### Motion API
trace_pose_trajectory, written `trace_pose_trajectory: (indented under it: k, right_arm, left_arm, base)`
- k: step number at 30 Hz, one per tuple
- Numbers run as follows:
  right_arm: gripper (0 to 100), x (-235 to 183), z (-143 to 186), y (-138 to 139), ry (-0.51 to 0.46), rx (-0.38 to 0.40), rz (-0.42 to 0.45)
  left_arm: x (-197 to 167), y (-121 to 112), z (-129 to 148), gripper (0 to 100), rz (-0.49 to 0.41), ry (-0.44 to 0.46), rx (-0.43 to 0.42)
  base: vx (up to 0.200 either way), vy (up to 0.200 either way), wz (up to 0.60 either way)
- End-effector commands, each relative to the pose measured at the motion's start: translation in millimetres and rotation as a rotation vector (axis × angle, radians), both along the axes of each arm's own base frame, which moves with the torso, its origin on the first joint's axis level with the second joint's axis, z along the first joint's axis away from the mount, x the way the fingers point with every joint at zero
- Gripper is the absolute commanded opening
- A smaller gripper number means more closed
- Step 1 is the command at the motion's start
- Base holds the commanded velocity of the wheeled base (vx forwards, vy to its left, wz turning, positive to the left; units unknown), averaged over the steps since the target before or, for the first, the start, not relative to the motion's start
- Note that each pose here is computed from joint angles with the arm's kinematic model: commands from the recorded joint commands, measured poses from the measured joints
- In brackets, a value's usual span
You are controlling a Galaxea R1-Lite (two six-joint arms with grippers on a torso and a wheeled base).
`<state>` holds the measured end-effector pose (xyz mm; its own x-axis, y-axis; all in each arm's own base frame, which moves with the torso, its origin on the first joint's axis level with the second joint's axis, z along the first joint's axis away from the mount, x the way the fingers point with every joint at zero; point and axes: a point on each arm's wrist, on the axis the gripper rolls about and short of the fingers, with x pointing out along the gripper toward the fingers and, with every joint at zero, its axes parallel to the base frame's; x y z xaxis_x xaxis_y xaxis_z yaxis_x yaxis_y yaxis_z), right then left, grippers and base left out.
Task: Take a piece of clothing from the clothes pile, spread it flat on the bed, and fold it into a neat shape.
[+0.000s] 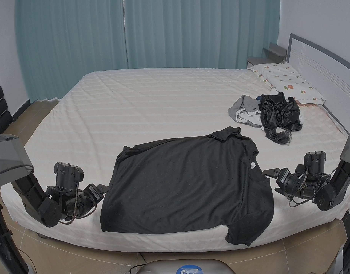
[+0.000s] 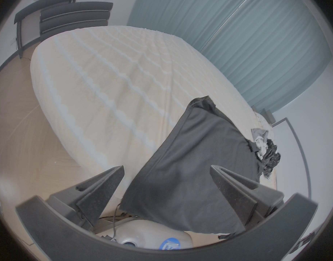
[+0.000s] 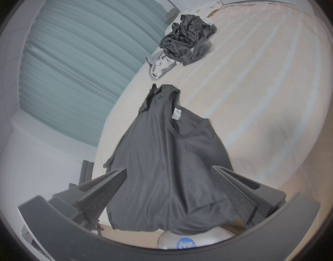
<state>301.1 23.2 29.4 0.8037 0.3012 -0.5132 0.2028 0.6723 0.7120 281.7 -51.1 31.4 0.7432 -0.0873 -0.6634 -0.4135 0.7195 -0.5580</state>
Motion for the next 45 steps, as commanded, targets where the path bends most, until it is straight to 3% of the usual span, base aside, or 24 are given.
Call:
trace_pose_trajectory:
  k: [1, 6, 14, 20, 29, 39, 45]
  right_arm:
    - [100, -2, -13, 2, 0.048, 0.01, -0.001]
    - [100, -2, -14, 2, 0.057, 0.028, -0.012]
    - [100, -2, -15, 6, 0.063, 0.033, -0.001]
    - [100, -2, -19, 9, 0.075, 0.029, 0.006]
    - [100, -6, -20, 11, 0.087, 0.029, 0.012]
    - [100, -12, -26, 10, 0.115, 0.023, 0.01]
    - [100, -15, -32, 11, 0.067, 0.014, 0.009]
  left_arm:
    - [5, 1, -1, 100, 0.01, -0.004, -0.011]
    - [7, 1, -8, 100, 0.01, 0.014, -0.01]
    - [19, 0, -8, 100, 0.064, -0.006, -0.074]
    - [24, -1, -14, 100, 0.065, 0.004, -0.073]
    - [40, -6, -4, 100, 0.072, -0.078, -0.103]
    - [107, -21, -15, 100, 0.019, -0.183, -0.062]
    - [146, -26, -16, 100, -0.008, -0.235, -0.029]
  base:
    - [0.2, 0.0, 0.0]
    - [0.2, 0.0, 0.0]
    - [0.0, 0.0, 0.0]
    - [0.0, 0.0, 0.0]
    - [0.0, 0.0, 0.0]
    - [0.0, 0.0, 0.0]
    - [0.0, 0.0, 0.0]
